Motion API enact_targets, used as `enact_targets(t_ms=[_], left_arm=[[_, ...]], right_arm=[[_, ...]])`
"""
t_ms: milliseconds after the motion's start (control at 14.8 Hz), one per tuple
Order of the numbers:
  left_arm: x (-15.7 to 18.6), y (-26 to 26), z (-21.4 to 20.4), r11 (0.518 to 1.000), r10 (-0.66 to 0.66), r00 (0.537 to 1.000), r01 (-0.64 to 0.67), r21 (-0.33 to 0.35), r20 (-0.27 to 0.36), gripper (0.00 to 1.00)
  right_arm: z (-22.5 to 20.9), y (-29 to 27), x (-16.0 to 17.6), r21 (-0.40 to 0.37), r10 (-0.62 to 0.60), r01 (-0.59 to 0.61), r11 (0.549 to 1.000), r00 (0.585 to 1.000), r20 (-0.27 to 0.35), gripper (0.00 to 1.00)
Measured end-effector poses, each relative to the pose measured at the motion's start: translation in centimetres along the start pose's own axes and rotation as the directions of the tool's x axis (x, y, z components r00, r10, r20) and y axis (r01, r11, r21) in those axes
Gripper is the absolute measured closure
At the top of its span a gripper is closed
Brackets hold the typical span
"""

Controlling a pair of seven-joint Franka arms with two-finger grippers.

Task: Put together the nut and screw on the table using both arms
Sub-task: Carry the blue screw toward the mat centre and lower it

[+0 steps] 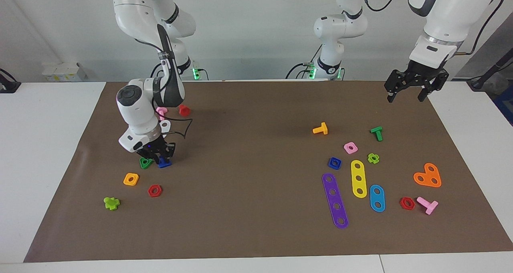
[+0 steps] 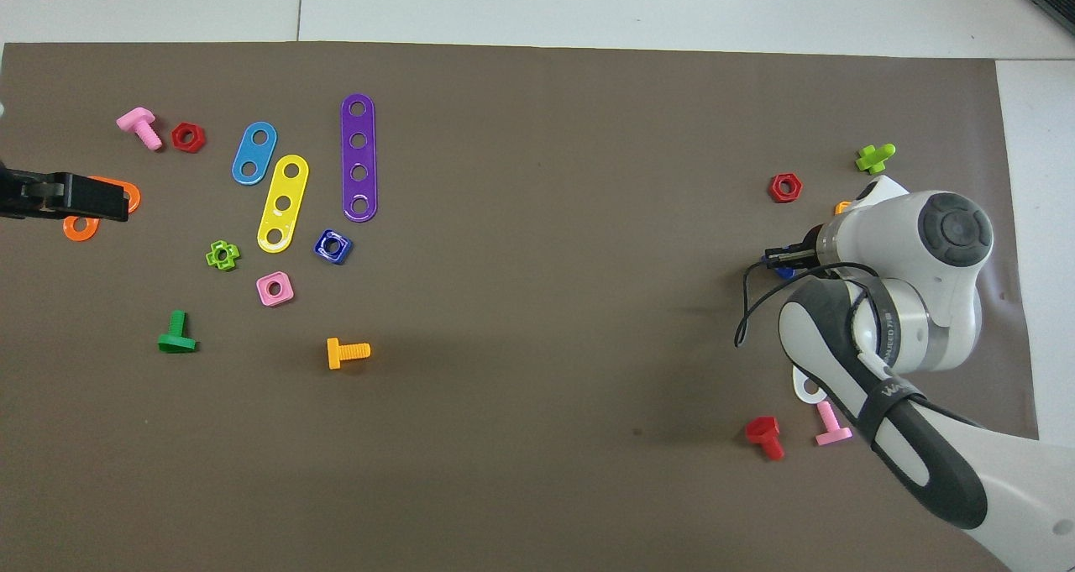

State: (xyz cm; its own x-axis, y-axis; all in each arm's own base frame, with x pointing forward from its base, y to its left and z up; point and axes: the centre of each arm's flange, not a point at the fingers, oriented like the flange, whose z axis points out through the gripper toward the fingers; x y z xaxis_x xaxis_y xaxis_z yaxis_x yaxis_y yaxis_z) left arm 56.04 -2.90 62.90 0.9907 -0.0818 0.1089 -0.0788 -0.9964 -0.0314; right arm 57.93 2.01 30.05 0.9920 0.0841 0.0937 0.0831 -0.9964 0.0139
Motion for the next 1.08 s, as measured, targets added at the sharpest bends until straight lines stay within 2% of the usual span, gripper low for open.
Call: enact_targets(t_ms=[68, 406, 610, 813, 1084], left_arm=[[0.0, 0.0, 0.0, 1.000, 0.000, 1.000, 0.000, 0.000, 0.000, 0.00], [0.0, 0.0, 0.0, 1.000, 0.000, 1.000, 0.000, 0.000, 0.000, 0.00], [0.0, 0.0, 0.0, 1.000, 0.000, 1.000, 0.000, 0.000, 0.000, 0.00], [0.0, 0.0, 0.0, 1.000, 0.000, 1.000, 0.000, 0.000, 0.000, 0.00], [0.0, 0.0, 0.0, 1.000, 0.000, 1.000, 0.000, 0.000, 0.000, 0.00]], right_arm=[[0.0, 0.0, 0.0, 0.001, 0.001, -0.001, 1.000, 1.000, 0.000, 0.81], [-0.2, 0.0, 0.1, 0.008, 0.015, -0.015, 1.000, 1.000, 0.015, 0.81], [-3.4, -1.6, 2.1, 0.012, 0.070, -0.071, 0.997, 0.997, 0.036, 0.81], [-9.1, -7.5, 4.8, 0.024, 0.151, -0.151, 0.988, 0.988, 0.006, 0.81], [-11.4, -17.1, 5.0, 0.069, 0.197, -0.193, 0.979, 0.979, -0.058, 0.81]])
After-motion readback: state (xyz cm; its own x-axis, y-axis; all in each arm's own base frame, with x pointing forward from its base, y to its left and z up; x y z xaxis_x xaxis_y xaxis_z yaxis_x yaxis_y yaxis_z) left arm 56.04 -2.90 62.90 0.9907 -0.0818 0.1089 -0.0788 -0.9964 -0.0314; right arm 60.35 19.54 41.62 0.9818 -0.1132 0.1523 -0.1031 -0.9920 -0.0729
